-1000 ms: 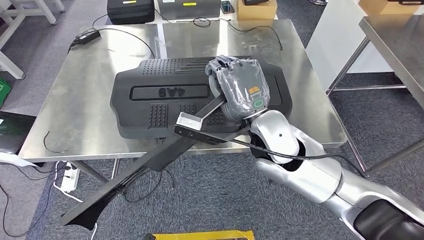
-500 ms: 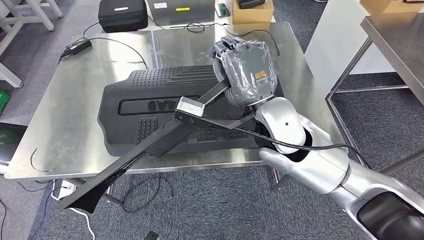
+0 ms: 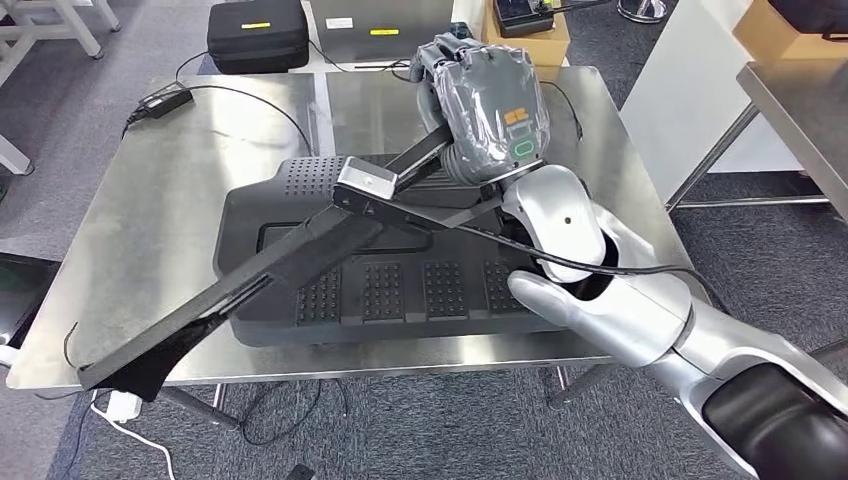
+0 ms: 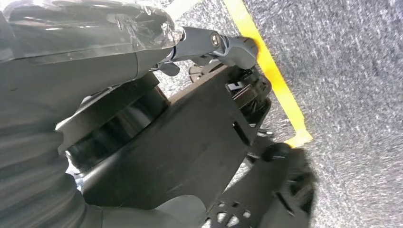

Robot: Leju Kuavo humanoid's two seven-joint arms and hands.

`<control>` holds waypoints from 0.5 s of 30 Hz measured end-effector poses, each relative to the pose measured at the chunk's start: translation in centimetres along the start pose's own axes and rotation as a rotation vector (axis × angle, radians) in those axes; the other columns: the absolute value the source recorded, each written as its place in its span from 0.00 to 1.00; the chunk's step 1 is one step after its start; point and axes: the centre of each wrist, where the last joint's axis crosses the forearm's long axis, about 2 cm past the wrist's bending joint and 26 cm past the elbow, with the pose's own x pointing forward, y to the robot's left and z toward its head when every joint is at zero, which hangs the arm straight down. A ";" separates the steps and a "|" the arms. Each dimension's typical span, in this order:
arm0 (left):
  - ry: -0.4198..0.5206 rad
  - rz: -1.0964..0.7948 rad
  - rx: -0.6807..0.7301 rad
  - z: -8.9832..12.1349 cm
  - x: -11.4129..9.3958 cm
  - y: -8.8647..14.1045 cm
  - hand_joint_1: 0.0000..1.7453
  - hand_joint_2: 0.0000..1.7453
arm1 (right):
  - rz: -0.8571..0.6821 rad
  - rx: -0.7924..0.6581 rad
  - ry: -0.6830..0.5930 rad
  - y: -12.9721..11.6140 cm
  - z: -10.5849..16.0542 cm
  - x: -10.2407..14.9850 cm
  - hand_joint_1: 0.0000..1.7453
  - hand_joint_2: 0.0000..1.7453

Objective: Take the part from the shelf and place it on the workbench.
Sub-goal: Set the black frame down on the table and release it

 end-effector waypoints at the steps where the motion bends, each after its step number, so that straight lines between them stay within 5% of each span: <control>1: 0.001 0.000 0.000 0.0 0.0 0.0 0.00 1.00 | 0.001 0.004 0.002 0.1 0.0 0.0 1.00 1.00; 15: 0.020 0.005 -0.019 -0.1 0.2 -0.2 0.00 1.00 | 0.006 0.035 0.085 0.5 -2.4 -1.0 1.00 1.00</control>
